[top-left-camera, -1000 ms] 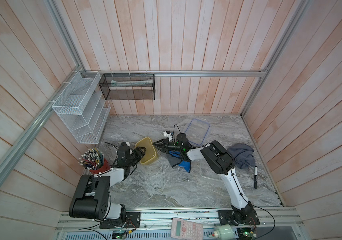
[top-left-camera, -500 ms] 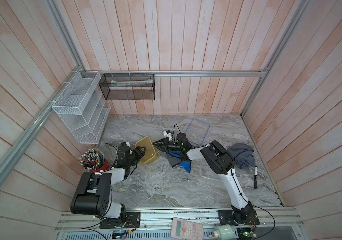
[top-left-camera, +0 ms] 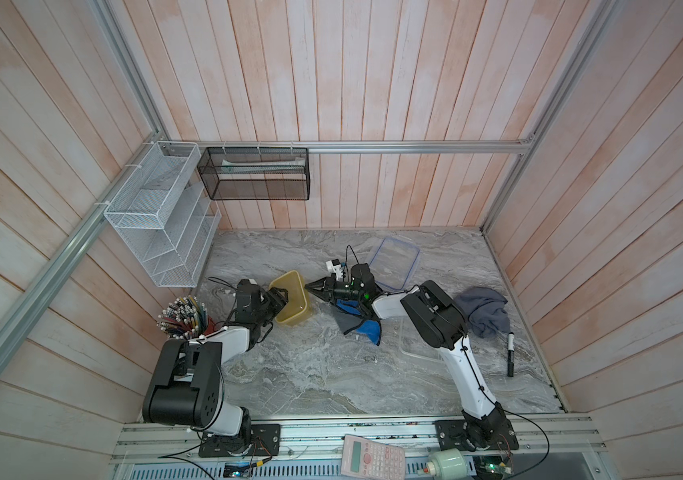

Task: Wipe the insides of the lunch boxes
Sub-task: Open the fastener of the lunch box.

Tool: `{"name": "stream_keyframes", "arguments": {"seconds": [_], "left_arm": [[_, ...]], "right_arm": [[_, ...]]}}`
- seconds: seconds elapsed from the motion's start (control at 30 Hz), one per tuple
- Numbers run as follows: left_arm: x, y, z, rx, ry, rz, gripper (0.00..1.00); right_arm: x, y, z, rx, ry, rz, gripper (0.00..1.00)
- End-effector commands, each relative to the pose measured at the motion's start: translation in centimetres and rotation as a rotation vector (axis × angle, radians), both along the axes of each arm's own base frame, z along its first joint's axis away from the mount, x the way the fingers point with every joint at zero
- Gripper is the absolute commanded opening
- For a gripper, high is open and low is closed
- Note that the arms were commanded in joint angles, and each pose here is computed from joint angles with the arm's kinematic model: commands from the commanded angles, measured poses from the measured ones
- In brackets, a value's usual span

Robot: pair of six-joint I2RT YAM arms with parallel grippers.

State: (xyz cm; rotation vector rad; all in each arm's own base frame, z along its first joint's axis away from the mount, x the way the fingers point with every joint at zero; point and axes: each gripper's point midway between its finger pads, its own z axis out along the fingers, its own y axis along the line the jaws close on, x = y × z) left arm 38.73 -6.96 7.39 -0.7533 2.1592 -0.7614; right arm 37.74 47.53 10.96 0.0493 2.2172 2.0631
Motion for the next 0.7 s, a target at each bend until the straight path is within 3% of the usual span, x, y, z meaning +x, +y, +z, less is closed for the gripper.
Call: {"name": "stream_keyframes", "arguments": {"seconds": [0.0, 0.13, 0.27, 0.47, 0.67], "left_arm": [[-5.7, -1.4, -7.0, 0.088, 0.308, -0.110, 0.71], [-5.6, -1.3, -6.9, 0.108, 0.317, -0.108, 0.71], [-5.6, -1.3, -6.6, 0.108, 0.305, -0.111, 0.71], [-5.2, -1.8, -5.3, 0.085, 0.249, -0.147, 0.73], [-4.3, -1.8, -3.3, 0.088, 0.182, -0.173, 0.78]], "right_arm": [[-4.1, 2.8, 4.3, 0.064, -0.149, 0.158, 0.03], [-3.9, 2.5, 4.4, 0.053, -0.156, 0.149, 0.01], [-3.6, 1.8, 3.8, 0.040, -0.147, 0.130, 0.08], [-2.9, 0.4, 3.3, 0.036, -0.134, 0.091, 0.36], [-2.8, -0.2, 3.2, 0.011, -0.140, 0.080, 0.46]]}}
